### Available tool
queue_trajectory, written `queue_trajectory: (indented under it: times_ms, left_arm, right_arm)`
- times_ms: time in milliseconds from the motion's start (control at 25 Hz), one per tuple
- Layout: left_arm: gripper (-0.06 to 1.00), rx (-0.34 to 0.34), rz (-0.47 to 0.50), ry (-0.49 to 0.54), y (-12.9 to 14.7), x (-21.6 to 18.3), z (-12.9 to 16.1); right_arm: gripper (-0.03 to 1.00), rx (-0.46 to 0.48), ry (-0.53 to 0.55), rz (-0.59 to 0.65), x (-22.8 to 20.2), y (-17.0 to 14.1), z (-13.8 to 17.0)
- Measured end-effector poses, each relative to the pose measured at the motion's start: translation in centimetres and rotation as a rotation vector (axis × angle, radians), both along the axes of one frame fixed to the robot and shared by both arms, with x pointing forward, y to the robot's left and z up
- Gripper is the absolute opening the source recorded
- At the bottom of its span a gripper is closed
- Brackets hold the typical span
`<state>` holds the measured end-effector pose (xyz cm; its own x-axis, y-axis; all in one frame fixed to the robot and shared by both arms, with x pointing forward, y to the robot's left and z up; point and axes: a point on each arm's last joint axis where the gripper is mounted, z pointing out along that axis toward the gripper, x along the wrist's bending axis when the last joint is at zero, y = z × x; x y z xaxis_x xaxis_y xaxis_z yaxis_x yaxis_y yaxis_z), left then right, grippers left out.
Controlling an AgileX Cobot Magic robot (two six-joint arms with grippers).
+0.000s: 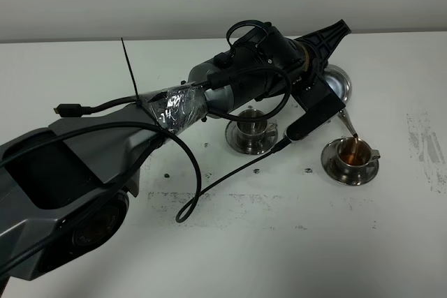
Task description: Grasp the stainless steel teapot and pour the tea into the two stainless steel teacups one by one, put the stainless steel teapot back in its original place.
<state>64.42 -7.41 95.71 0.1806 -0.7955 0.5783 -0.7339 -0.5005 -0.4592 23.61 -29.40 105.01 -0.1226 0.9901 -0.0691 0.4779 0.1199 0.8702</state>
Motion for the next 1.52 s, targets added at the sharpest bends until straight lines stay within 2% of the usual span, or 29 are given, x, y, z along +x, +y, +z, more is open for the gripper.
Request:
queue_trajectory:
  times_ms: [1520]
  left_arm:
    - [0.18, 0.047, -0.018, -0.045, 0.09, 0.13, 0.07]
  right_arm:
    - [0.24, 0.000, 0.000, 0.000, 0.00, 0.00, 0.00]
